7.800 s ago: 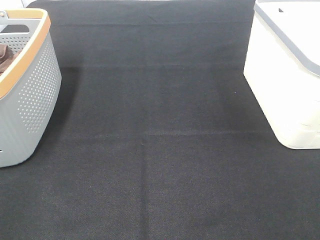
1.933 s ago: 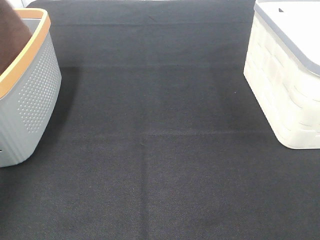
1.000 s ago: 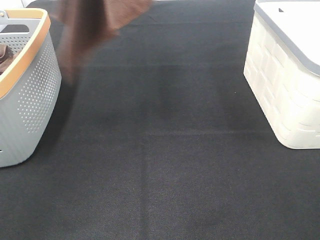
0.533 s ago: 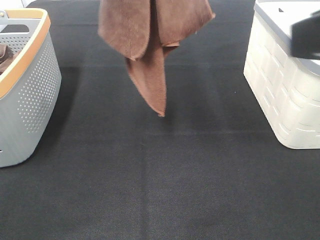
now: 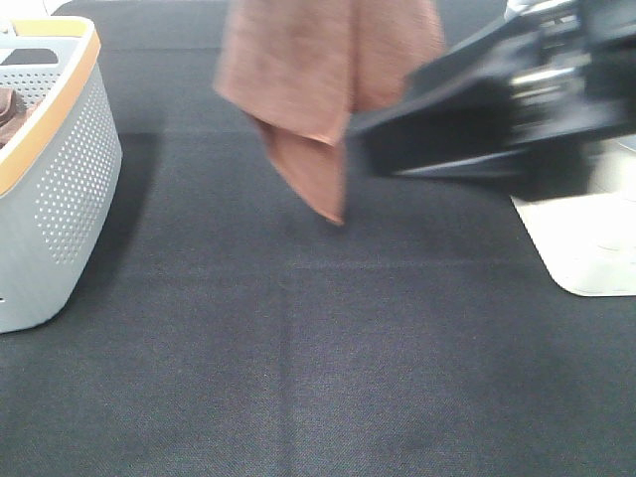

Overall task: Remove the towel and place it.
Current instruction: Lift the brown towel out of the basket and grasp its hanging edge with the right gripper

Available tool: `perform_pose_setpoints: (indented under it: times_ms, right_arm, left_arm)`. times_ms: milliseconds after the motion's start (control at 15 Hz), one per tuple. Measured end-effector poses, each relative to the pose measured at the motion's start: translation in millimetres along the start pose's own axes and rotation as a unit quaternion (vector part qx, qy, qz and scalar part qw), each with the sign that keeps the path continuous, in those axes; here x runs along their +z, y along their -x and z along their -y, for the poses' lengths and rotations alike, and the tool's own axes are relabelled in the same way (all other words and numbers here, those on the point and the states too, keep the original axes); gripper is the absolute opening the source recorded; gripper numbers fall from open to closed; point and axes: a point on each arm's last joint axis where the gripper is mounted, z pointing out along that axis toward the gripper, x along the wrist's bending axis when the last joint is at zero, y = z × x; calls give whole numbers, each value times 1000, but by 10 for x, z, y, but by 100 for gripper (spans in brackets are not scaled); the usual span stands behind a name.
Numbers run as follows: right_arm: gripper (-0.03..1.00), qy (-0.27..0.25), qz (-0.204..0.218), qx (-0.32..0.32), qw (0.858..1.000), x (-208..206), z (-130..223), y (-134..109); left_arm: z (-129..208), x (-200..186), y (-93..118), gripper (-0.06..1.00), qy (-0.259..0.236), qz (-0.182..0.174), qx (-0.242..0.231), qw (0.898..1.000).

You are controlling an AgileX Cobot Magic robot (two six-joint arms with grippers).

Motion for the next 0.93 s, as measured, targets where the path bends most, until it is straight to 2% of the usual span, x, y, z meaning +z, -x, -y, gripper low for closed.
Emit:
perform_pose_setpoints:
  times_ms: [200, 467, 667, 933]
  right_arm:
    - [68, -16, 28, -2, 999, 423, 74, 8]
    - [68, -13, 86, 41, 995, 626, 139, 172]
    - [68, -27, 88, 51, 995, 708, 196, 200]
    - [68, -44, 95, 84, 991, 830, 285, 248]
  left_arm:
    - [47, 26, 109, 0, -7, 11, 10, 1000]
    - [74, 40, 176, 0, -10, 18, 13, 1000]
    - [64, 36, 178, 0, -8, 18, 15, 1000]
    - [-124, -62, 274, 0, 15, 25, 38, 999]
